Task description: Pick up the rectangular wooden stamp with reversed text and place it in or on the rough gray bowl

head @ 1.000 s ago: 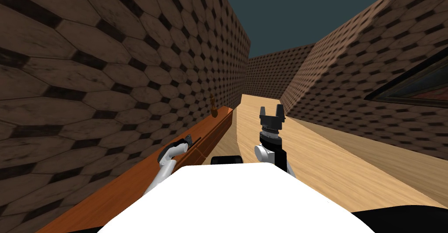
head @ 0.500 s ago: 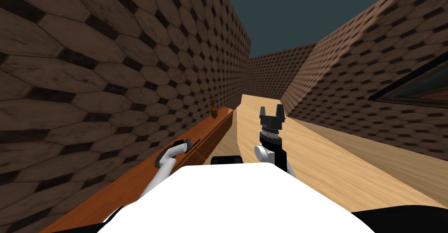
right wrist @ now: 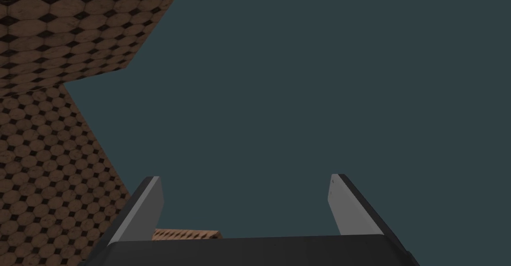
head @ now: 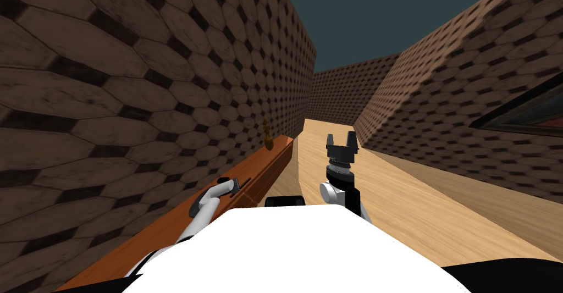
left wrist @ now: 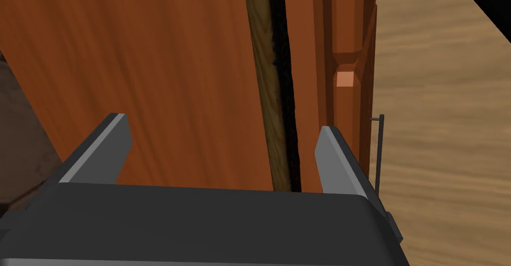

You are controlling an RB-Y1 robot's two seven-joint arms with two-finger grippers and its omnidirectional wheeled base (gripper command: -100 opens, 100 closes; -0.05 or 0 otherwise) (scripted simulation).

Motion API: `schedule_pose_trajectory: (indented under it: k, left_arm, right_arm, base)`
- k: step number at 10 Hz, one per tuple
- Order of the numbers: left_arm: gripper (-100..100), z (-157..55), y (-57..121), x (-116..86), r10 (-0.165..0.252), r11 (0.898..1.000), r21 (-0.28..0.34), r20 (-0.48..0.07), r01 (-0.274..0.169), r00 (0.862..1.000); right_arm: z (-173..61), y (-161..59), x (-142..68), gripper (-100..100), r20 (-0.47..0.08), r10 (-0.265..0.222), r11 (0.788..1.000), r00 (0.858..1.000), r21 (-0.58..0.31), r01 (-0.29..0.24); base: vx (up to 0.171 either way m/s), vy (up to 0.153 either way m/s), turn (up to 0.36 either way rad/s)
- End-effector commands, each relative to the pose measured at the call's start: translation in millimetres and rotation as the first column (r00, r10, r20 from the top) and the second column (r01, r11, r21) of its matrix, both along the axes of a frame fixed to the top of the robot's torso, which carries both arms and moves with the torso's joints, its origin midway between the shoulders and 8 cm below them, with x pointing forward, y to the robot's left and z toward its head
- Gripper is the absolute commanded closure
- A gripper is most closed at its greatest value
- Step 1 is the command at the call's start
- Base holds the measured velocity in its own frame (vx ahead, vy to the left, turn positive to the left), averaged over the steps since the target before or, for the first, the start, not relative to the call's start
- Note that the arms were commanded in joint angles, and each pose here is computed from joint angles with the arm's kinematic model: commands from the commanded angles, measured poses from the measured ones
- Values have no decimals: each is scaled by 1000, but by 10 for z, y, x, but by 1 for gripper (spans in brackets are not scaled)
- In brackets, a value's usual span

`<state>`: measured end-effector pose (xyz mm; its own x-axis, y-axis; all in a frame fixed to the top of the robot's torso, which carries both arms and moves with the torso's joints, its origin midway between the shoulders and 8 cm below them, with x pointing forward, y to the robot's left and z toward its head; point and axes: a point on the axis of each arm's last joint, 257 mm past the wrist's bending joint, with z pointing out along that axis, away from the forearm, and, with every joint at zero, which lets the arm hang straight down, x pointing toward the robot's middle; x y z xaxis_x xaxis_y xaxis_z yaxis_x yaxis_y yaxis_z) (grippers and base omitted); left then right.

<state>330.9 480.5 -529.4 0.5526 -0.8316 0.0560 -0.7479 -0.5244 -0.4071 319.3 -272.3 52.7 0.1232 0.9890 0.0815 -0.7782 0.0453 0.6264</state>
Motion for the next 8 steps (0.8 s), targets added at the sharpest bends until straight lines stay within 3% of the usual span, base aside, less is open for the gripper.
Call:
schedule_pose_trajectory:
  k: [1, 4, 6, 8]
  left_arm:
    - [-100, -80, 16, -119, 30, 999, -32, -49, -31, 998]
    - [-100, -183, 28, -287, 59, 996, -60, -106, -66, 993]
    - [-100, -266, 29, -475, 99, 988, -101, -181, -119, 978]
    - [-100, -286, 31, -510, 102, 987, -102, -189, -123, 977]
  right_arm:
    - [0, 0, 0, 0, 0, 0, 1000, 1000, 0, 0]
    - [0, 0, 0, 0, 0, 0, 1000, 1000, 0, 0]
    - [0, 0, 0, 0, 0, 0, 1000, 1000, 0, 0]
    - [0, 0, 0, 0, 0, 0, 1000, 1000, 0, 0]
  base:
    - [59, 2, 13]
    - [64, -2, 11]
    - [82, -16, 22]
    - [57, -10, 4]
